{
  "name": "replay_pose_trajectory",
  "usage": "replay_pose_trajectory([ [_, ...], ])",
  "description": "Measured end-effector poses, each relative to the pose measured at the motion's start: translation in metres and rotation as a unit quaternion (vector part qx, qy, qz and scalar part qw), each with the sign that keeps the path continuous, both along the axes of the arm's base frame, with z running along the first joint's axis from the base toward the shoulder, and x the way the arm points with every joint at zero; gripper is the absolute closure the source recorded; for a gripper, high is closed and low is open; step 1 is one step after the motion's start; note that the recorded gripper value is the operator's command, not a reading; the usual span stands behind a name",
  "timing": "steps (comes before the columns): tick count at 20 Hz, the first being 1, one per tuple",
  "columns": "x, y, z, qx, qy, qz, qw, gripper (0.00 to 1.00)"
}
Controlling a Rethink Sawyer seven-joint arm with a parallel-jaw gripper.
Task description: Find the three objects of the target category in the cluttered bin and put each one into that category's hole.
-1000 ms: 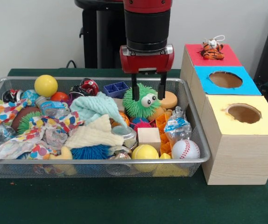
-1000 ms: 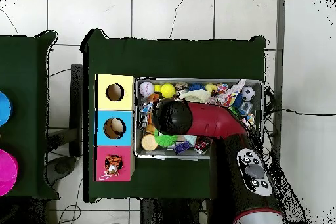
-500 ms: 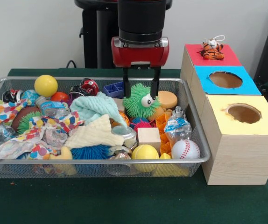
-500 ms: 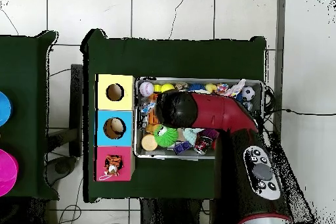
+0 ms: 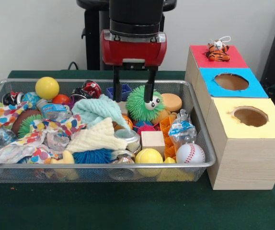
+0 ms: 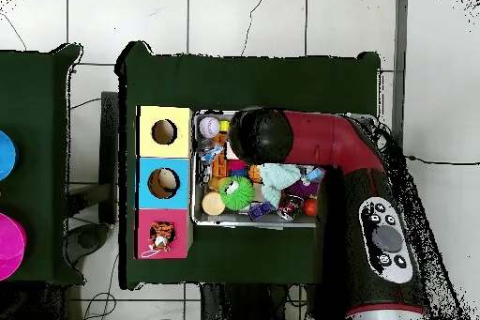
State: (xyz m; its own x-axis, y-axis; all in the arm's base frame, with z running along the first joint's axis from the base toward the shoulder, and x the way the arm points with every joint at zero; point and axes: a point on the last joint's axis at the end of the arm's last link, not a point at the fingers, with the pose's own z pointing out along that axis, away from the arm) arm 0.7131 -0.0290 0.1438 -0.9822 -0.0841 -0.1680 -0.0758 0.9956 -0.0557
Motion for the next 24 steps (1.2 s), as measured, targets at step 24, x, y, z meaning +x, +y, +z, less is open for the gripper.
replay_pose_trajectory([
  [24,0.062,-0.062,0.005,-0.037,-0.064,0.008,0.9972,0.00],
])
